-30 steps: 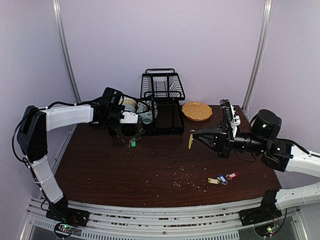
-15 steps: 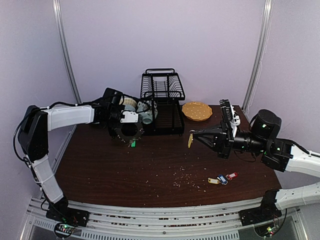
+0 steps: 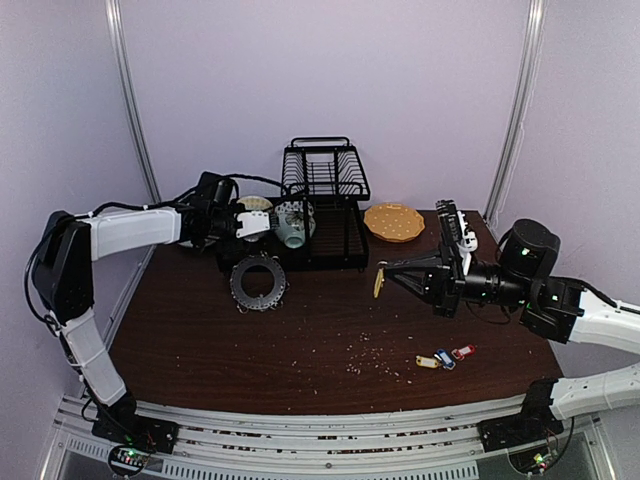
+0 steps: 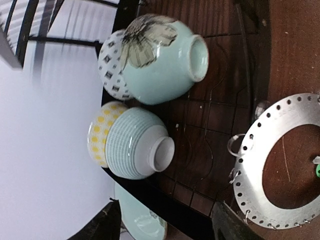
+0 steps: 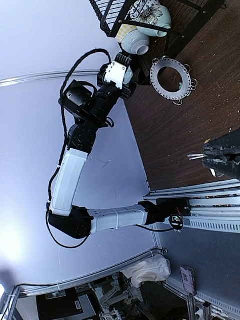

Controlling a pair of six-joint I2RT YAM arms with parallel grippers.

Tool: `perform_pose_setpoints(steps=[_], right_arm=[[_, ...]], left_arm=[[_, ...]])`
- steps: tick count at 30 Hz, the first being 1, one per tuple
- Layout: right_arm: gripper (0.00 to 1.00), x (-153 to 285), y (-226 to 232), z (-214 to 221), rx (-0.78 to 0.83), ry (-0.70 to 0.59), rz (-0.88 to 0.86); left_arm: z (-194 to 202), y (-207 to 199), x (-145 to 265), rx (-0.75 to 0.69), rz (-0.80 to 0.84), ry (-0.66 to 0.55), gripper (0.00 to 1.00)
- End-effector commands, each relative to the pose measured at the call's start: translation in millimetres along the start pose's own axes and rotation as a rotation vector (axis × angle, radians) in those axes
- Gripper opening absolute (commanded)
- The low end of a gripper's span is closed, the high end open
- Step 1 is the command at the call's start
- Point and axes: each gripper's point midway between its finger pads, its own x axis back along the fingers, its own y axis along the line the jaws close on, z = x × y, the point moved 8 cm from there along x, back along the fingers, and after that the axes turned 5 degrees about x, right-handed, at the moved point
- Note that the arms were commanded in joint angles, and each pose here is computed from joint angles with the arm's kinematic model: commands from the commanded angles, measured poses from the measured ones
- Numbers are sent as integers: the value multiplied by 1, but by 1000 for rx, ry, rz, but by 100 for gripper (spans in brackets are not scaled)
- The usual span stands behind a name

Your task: Put the keys on the keyring

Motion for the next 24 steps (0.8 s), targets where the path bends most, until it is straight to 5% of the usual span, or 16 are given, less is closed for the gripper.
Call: perform_pose_setpoints(steps=[1, 3, 6, 9, 17, 24], right_arm=[[0, 2, 2, -9, 15, -45, -8], [0, 2, 2, -9, 15, -46, -8], [0, 1, 1, -6, 7, -40, -14], [0, -1, 1, -6, 6, -40, -23], [0, 3, 3, -7, 15, -46, -25], [0, 3, 3, -6, 17, -34, -22]], left_arm=[[21, 17, 9, 390, -10, -21, 66], [26, 25, 15, 636, -79, 15, 65], [31, 16, 28, 996, 8, -95, 66], [50, -2, 32, 1218, 37, -161, 73], [97, -27, 22, 1469, 124, -322, 84], [101, -54, 3, 1434, 281, -442, 86]])
